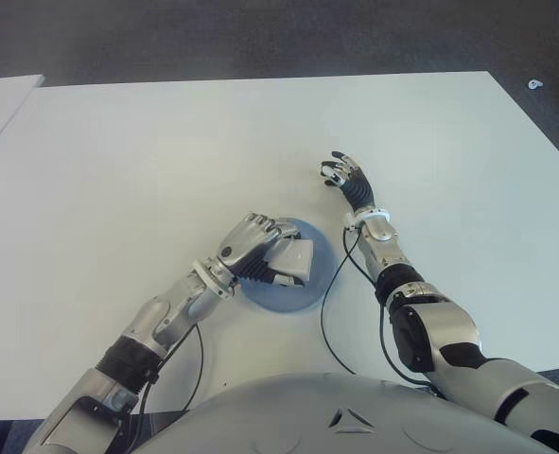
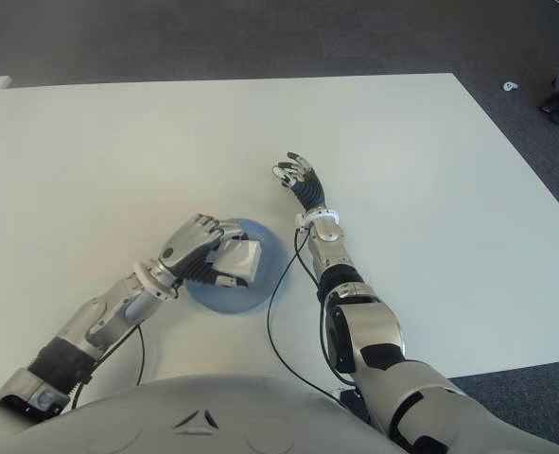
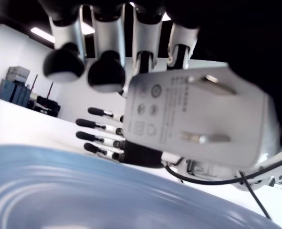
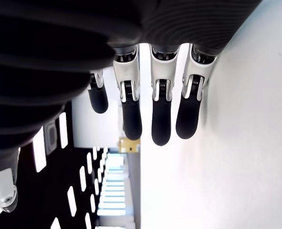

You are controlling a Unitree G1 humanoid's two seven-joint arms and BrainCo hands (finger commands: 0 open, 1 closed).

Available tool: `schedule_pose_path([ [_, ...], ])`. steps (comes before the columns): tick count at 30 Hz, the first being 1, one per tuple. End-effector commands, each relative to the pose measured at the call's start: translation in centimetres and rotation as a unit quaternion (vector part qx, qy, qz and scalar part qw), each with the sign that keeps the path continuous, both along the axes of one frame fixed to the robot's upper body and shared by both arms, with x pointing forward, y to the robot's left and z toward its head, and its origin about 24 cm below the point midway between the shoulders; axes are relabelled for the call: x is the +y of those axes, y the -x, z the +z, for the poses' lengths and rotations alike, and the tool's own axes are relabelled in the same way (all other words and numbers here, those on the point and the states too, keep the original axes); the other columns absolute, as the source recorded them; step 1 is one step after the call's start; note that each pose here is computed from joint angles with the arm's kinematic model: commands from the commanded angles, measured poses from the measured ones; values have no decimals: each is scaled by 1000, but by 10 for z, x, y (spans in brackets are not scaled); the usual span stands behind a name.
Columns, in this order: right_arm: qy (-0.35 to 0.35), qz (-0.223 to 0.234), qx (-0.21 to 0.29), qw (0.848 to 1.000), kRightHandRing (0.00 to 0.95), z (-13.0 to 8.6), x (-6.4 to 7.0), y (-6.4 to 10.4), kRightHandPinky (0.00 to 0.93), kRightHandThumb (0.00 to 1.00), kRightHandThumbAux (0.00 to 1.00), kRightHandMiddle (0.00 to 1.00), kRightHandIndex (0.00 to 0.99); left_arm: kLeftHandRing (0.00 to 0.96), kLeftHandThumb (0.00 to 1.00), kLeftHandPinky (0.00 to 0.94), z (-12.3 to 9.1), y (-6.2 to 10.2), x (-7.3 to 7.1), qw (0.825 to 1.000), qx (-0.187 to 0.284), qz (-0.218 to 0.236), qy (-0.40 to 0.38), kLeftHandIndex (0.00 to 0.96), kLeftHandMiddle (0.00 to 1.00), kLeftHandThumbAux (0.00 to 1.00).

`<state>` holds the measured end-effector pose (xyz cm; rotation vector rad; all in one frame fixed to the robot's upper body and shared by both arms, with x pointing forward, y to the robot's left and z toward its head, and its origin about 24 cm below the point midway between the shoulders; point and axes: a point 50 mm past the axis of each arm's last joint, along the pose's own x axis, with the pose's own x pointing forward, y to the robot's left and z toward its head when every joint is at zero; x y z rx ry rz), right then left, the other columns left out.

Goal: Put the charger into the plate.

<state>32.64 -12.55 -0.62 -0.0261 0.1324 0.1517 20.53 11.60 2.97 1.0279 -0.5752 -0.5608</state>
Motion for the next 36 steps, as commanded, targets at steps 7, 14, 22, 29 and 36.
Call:
schedule_pose_path([
  [7,0,-5,91,996,312,-35,0,23,323,52,553,302,150,188,340,206,-4,0,4,997,15,-21,-74,121,179,404],
  [14,0,-6,93,996,312,-36,0,24,320,63,566,301,145,34,254,55,-3,1,8,997,18,-23,-78,20,32,357],
  [22,0,-4,93,996,305,-36,0,23,307,62,568,296,133,1,243,4,-3,2,9,996,23,-30,-78,6,1,350],
  [29,0,-4,93,996,306,-36,-1,24,315,64,572,295,134,0,265,1,-4,2,9,996,30,-34,-81,30,0,362],
  [36,2,-3,93,996,306,-36,-1,24,311,64,573,295,131,0,286,7,-4,2,9,996,31,-36,-76,49,0,370],
])
